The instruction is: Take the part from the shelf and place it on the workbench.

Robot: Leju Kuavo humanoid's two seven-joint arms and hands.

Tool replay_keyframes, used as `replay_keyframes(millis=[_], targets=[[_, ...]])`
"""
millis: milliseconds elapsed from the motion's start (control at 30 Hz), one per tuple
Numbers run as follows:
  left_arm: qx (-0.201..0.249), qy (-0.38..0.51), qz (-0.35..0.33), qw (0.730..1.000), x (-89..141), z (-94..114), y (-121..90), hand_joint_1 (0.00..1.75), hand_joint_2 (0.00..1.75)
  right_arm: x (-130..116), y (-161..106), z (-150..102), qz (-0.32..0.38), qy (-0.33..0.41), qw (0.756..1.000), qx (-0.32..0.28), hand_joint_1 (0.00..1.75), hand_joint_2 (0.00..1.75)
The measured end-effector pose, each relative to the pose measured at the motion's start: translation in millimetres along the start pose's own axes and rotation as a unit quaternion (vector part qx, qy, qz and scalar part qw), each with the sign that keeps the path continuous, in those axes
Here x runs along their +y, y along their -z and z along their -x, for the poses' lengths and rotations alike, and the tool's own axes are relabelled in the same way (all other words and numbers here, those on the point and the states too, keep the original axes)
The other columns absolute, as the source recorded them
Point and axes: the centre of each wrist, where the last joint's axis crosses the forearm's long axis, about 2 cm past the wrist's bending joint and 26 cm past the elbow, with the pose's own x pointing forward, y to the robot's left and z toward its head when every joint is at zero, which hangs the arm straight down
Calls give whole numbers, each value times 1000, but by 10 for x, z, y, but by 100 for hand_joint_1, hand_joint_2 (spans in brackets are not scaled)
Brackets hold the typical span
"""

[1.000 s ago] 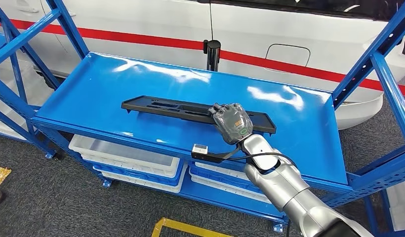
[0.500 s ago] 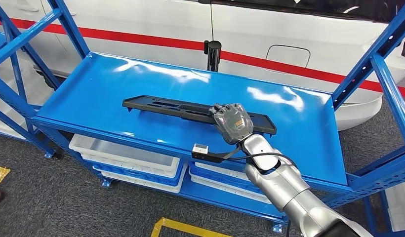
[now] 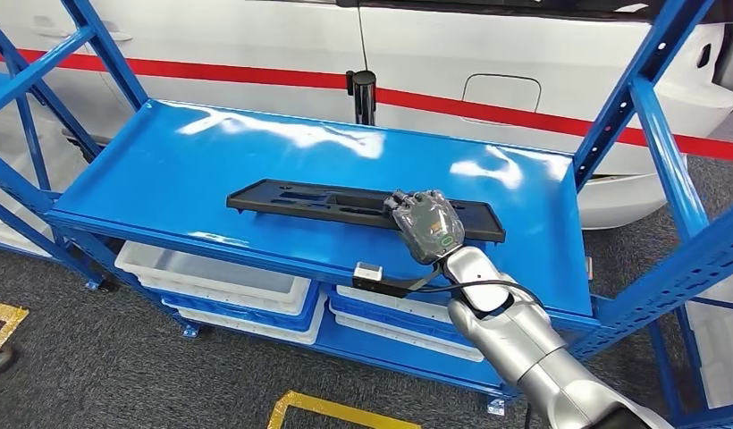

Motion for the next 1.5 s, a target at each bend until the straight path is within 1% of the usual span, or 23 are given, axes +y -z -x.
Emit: replay_keyframes(millis=[200,467,667,900,1133,1500], targets=[[0,3,0,1000,3,-2,3,0,175,-19,3,4,14,8,1000,-2,175,175],[-6,4,-3,1000,28,-39,39,0,175,-213,74,71,58,4,998,0,175,175],[-5,1,3,1000,-21,-43,20,0,175,-270,25,138,71,-8,997,1,175,175],[-4,1,3,1000,-33,-39,11,0,175,-329,20,139,82,-12,997,0,175,175],[-1,3,2,1000,-21,-16,1,0,175,-338,11,136,84,-13,996,0,175,175],[-4,3,1,1000,-1,-40,26,0,175,-331,4,118,83,-10,996,1,175,175]])
